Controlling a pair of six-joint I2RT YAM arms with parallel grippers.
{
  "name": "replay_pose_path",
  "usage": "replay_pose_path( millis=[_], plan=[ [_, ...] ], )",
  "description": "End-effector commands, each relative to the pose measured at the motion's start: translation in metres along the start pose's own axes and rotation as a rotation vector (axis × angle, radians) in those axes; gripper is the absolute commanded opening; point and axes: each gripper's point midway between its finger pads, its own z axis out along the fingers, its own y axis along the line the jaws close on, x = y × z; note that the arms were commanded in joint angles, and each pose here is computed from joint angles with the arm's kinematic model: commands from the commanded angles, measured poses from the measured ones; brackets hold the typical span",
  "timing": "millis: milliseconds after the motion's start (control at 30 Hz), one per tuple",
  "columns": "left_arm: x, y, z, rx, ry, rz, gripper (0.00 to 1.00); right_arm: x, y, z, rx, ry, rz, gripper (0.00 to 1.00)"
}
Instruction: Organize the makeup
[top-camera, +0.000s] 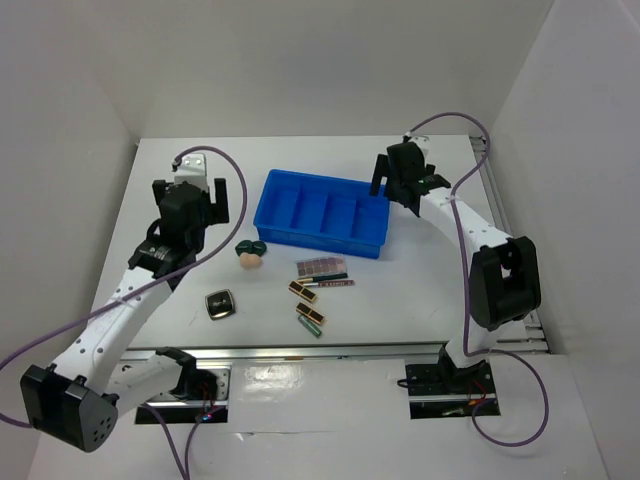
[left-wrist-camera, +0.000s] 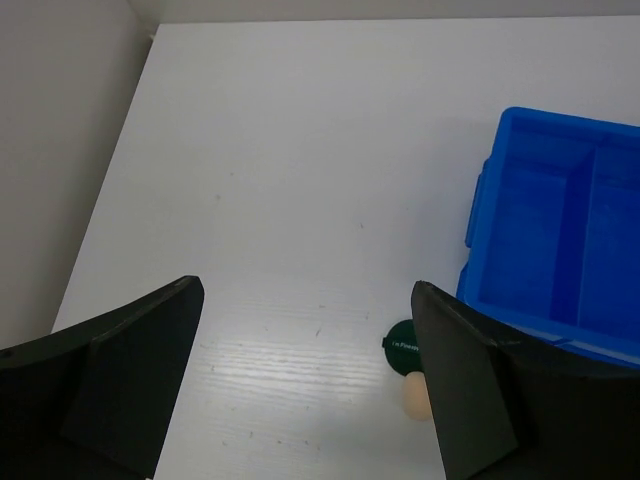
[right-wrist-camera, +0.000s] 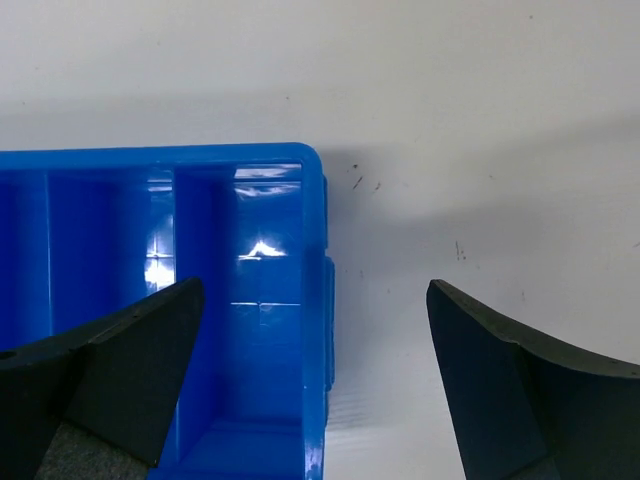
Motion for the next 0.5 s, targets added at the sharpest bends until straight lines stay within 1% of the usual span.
replay_pose_path(
  millis=[0,33,67,100,133,200,233,267,333,367,400,433,467],
  plan=[
    [-0.021,0.014,-0.001,-0.107,-0.002,-0.081,0.99,-0.015,-0.001,-0.007,0.032,-0.024,0.009,1.0],
    [-0.025,0.013,0.005,-0.125,0.021,-0.079,0.99,-0.014,-0.002,-0.009,0.032,-0.024,0.009,1.0],
    [-0.02,0.011,0.007,-0.13,0.059,-0.072,0.99,-0.011,-0.001,-0.012,0.014,-0.017,0.009,1.0],
    [-0.01,0.014,0.007,-0.147,0.123,-0.031,0.99,-0.013,0.003,-0.014,-0.015,-0.025,0.007,1.0],
    [-0.014,0.015,0.008,-0.157,0.132,-0.024,0.99,-0.012,0.008,-0.016,-0.052,-0.024,-0.026,1.0],
    [0.0,0.014,0.014,-0.179,0.198,0.003,0.99,-0.008,0.022,-0.02,-0.142,-0.002,-0.044,1.0],
    [0.0,0.013,0.014,-0.179,0.198,-0.006,0.99,-0.008,0.022,-0.02,-0.142,-0.002,-0.044,1.0],
    [0.006,0.013,0.014,-0.184,0.218,-0.01,0.99,0.004,0.023,-0.019,-0.158,0.044,-0.064,1.0],
    [0.008,0.009,0.012,-0.181,0.229,-0.066,0.99,0.009,0.03,-0.021,-0.176,0.077,-0.087,1.0],
    [0.008,0.007,0.009,-0.168,0.231,-0.094,0.99,0.019,0.032,-0.02,-0.191,0.12,-0.095,1.0],
    [0.005,0.001,0.008,-0.136,0.24,-0.113,0.99,0.017,0.033,-0.024,-0.209,0.116,-0.102,1.0],
    [0.006,-0.008,0.004,-0.088,0.267,-0.14,0.99,0.027,0.041,-0.029,-0.256,0.135,-0.107,1.0],
    [0.009,-0.011,0.0,-0.073,0.29,-0.16,0.98,0.033,0.042,-0.033,-0.282,0.149,-0.118,1.0]
  ],
)
